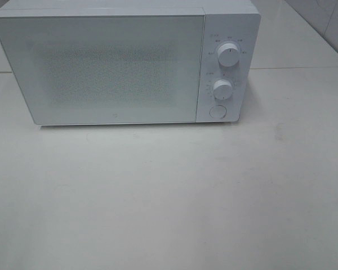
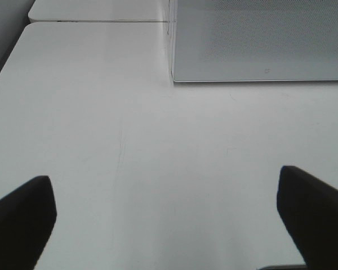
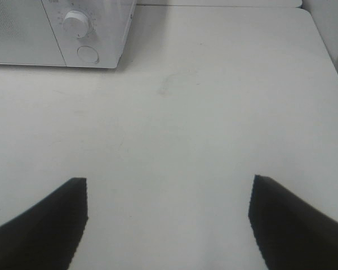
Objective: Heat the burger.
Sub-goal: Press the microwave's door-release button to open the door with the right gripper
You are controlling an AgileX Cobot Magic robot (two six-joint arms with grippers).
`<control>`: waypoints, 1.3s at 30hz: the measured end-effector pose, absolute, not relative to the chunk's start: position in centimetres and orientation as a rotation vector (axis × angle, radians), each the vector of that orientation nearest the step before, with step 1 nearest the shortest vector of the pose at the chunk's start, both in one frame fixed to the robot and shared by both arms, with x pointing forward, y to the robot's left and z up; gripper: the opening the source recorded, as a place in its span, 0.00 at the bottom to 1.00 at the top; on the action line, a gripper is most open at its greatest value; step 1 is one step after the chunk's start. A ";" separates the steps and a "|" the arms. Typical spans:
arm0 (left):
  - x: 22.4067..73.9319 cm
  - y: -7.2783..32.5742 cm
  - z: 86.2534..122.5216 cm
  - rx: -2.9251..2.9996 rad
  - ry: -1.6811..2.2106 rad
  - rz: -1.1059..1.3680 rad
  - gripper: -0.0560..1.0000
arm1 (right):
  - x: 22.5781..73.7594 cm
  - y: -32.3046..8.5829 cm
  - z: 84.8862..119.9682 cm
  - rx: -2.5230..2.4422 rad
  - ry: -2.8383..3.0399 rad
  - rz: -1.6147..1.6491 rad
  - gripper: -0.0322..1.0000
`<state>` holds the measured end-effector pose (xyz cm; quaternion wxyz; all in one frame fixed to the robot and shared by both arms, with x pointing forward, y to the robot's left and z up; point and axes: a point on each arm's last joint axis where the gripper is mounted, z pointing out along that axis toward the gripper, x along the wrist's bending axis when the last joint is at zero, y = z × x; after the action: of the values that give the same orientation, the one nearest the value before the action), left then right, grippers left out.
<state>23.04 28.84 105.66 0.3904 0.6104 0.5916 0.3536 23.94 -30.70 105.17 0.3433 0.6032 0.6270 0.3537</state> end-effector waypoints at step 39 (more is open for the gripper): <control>23.0 28.8 105.7 1.551 1.503 0.899 0.99 | 31.7 -29.5 108.6 1.413 1.579 0.990 0.77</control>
<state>23.04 28.84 105.66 0.3904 0.6104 0.5916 0.3536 31.70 -29.48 108.57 0.3908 0.5561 0.6214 0.3898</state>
